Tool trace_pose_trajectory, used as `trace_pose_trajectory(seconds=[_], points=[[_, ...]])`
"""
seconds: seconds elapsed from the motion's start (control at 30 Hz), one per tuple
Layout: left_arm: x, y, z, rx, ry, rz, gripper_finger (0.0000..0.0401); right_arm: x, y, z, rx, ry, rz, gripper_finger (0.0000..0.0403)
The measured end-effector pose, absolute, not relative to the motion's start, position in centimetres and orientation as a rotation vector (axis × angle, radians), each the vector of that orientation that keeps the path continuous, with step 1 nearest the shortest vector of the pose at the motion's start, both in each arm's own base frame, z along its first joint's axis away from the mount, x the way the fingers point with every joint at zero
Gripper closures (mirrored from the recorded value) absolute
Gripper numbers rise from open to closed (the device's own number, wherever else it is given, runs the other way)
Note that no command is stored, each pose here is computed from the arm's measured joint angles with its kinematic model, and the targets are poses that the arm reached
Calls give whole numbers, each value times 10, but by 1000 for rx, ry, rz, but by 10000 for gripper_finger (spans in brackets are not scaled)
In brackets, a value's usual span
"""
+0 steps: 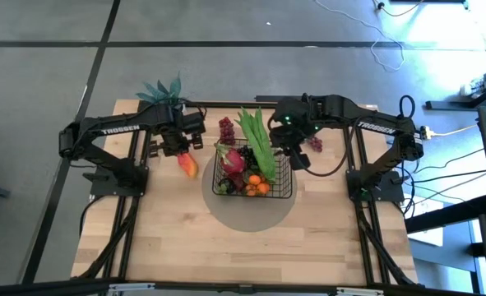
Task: Build produce basket
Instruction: Put the red mango into the black wire basket
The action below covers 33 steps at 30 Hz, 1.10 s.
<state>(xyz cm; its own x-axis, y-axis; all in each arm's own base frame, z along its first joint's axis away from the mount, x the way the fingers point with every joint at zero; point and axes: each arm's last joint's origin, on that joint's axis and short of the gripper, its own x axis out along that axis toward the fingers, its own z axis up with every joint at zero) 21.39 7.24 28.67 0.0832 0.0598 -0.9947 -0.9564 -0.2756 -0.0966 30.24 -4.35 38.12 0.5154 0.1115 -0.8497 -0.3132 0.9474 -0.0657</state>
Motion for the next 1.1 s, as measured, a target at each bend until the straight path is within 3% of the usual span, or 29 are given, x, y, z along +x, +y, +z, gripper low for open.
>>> trace_pose_trajectory(seconds=[0.33,0.63,0.77,1.1], points=[[218,64,287,-1383,977,1322,356,306,-44,383,-232,960,249,297],[215,65,287,-1437,882,1466,340,306,-44,383,-232,960,249,297],[215,65,285,-1500,787,1549,314,306,-44,383,-232,960,249,297],[218,66,261,-1615,671,1618,203,306,-44,383,-232,960,249,297]])
